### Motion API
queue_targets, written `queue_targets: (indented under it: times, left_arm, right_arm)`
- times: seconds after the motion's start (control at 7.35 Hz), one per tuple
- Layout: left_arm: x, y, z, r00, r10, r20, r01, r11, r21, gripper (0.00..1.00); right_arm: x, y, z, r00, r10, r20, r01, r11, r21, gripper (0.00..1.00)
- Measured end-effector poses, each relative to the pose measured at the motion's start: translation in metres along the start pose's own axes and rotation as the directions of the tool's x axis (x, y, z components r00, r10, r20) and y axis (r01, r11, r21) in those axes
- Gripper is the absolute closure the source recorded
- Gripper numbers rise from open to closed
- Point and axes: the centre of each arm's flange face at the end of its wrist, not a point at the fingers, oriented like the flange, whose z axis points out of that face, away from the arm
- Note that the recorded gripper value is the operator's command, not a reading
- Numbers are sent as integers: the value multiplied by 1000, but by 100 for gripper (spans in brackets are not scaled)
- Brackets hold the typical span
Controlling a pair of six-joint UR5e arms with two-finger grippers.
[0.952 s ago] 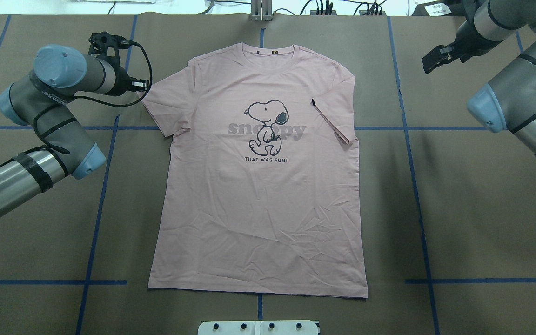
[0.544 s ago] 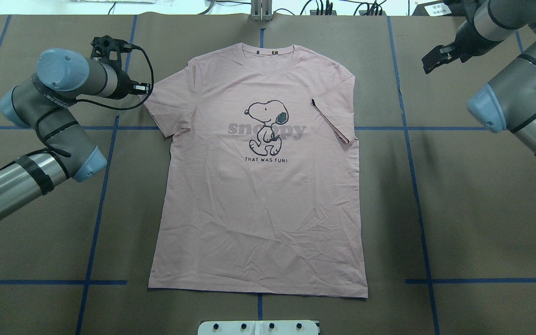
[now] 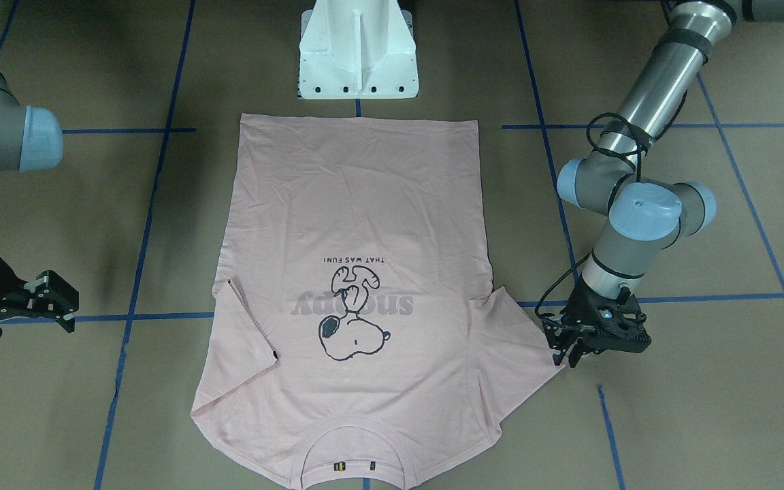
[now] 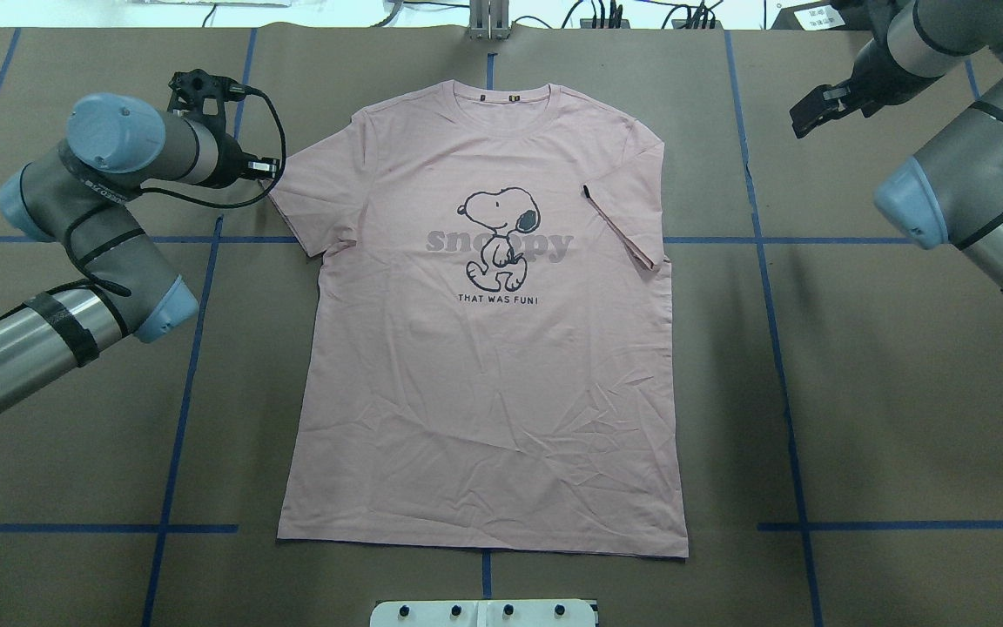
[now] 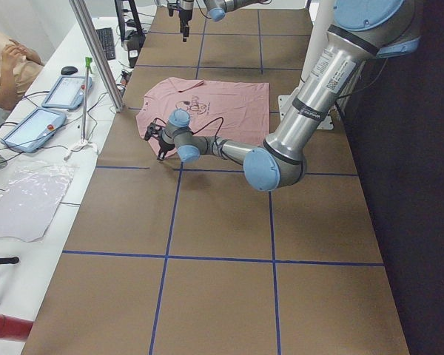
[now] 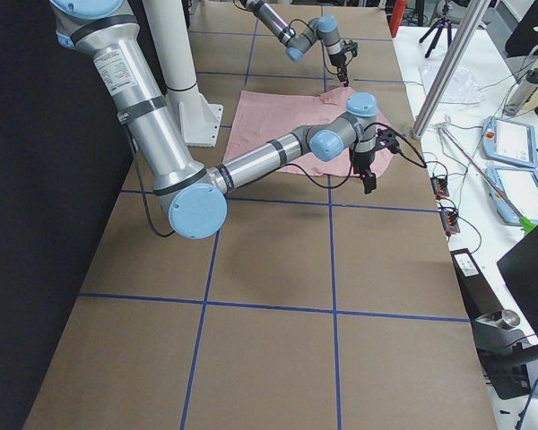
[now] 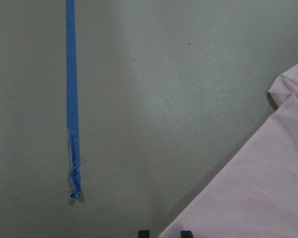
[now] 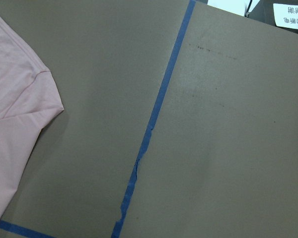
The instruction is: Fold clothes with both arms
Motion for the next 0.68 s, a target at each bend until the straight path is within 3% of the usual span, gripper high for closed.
queue_targets:
  times: [0.27,0.68]
  left_arm:
    - [-1,0,0,1000,0,1,0,1000,-1,100]
    - [-1,1,-1,1000,8,-2,-8,1000,1,100]
  right_arm:
    - [1,0,1,1000,0,-1,0,1000,-1,0]
    - [3,3,2,1000,2,-2,-2,1000,-5,0]
